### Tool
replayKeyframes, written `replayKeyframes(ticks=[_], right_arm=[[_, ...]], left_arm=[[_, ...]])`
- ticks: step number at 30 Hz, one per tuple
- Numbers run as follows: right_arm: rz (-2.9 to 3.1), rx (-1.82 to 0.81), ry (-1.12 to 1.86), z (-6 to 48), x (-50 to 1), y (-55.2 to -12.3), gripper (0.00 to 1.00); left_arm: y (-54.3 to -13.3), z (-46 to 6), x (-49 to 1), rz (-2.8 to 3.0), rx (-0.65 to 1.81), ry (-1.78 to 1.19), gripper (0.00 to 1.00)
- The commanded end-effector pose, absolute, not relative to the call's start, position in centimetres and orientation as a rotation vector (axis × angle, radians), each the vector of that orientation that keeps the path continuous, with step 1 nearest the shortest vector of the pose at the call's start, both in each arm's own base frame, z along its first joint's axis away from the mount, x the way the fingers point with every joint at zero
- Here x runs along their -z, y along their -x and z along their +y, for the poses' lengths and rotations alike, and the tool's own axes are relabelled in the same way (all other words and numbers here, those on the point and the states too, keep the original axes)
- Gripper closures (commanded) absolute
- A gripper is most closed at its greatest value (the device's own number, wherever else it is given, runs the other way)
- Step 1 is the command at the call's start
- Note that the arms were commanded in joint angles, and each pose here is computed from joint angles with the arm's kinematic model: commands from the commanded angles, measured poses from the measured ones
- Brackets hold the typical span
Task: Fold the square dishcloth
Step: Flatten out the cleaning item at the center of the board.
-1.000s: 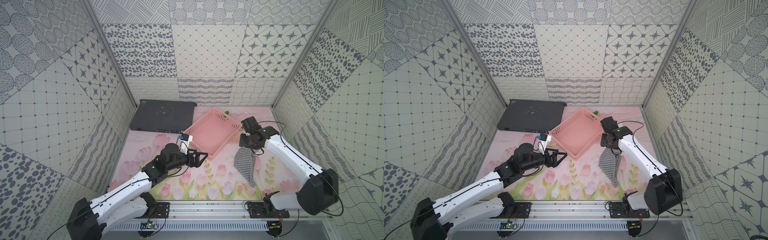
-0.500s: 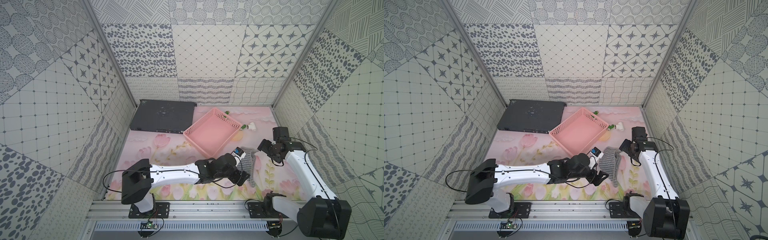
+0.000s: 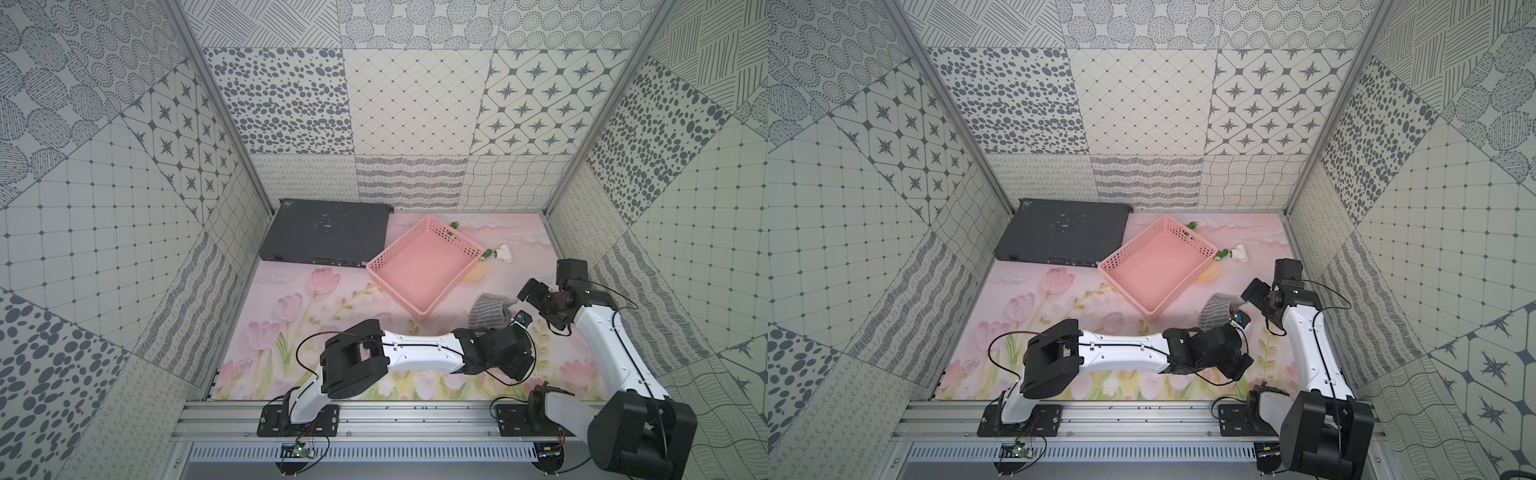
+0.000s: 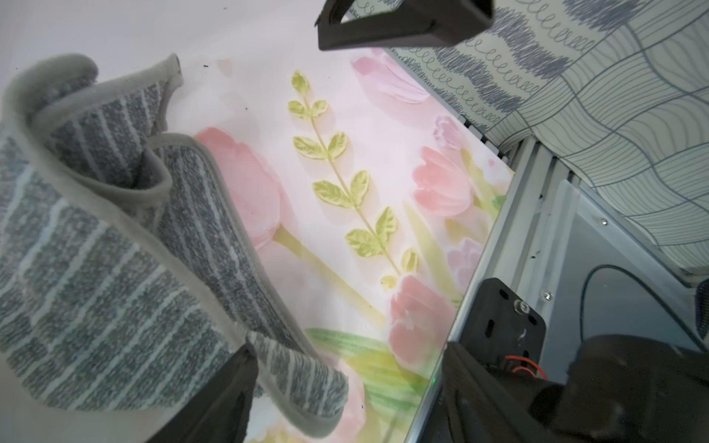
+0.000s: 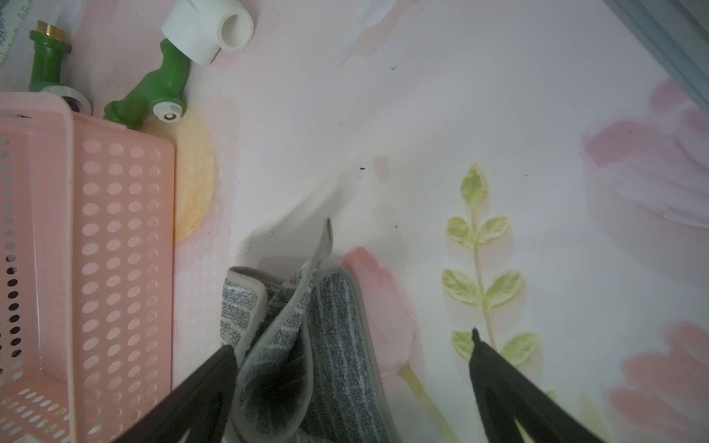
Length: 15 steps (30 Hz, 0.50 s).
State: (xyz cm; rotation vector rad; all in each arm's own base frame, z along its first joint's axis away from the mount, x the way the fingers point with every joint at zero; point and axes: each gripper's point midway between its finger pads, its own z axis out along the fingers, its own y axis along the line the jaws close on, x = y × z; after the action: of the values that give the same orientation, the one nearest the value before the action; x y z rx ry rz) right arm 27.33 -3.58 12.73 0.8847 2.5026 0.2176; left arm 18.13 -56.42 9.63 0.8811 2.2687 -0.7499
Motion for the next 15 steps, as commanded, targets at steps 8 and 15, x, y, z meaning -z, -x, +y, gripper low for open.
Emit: replayKeyframes(ticks=[8,15], right_arm=[[2.491,-0.309,-0.778,-2.5,-13.0,-28.2,0.03],[2.49,-0.358,-0.758,-1.9,-13.0,-28.5,0.03]], left_arm=[[-20.6,-52.2,-5.2,2.421,0.466,-0.704,0.26],[-21.3,-49.8,-5.1,2.415,0.418,-0.638,0.21]])
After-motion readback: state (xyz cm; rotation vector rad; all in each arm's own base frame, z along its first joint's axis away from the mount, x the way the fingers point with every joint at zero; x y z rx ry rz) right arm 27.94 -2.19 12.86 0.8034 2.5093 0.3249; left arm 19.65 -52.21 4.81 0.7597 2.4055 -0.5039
